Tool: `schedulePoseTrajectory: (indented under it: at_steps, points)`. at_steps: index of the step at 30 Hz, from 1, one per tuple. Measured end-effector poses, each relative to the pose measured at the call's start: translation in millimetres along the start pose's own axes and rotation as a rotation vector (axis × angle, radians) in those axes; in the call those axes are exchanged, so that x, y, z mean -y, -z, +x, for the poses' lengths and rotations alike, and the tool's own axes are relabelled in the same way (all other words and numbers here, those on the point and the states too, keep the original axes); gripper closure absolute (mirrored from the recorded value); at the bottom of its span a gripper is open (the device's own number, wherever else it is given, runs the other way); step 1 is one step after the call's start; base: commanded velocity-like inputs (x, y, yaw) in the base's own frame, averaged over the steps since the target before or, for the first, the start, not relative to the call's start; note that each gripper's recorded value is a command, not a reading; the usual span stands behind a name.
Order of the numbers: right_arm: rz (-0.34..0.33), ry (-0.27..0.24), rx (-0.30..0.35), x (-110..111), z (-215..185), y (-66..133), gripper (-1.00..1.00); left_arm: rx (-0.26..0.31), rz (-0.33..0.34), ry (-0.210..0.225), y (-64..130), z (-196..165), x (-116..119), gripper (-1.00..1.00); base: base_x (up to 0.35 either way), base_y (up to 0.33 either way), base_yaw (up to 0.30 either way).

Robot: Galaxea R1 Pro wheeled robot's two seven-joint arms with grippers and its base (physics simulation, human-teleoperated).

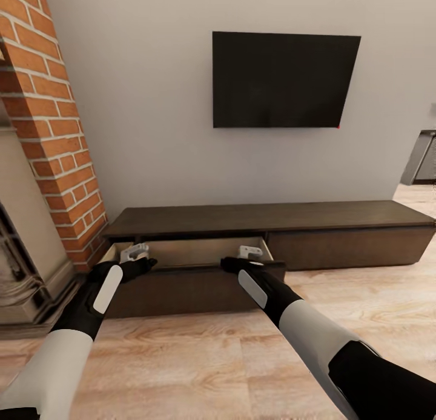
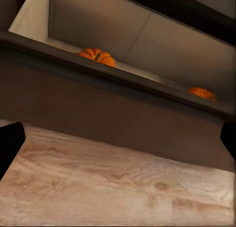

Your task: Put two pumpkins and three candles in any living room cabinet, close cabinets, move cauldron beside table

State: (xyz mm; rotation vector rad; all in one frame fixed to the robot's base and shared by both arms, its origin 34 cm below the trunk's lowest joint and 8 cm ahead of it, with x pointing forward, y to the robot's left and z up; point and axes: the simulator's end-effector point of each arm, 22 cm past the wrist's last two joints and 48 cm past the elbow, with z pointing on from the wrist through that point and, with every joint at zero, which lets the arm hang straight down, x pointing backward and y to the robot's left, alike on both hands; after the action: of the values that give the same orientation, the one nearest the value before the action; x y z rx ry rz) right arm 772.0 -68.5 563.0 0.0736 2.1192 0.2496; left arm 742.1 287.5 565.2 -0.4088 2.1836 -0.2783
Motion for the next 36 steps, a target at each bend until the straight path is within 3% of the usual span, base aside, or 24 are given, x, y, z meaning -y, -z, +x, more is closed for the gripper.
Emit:
schedulePoseTrajectory:
  at_steps: [17,36]
  points:
    - [-0.002,0.002,0.012,-2.0,-7.0,5.3,-1.0,0.012,0.01,0.0,5.8,-5.5,5.2,-1.0,-0.29,0.0,0.0]
    - [-0.002,0.001,0.008,-1.2,-4.9,3.6,-1.0,0.016,0.014,0.001,5.4,-6.7,6.3,-1.0,-0.015,0.0,0.0]
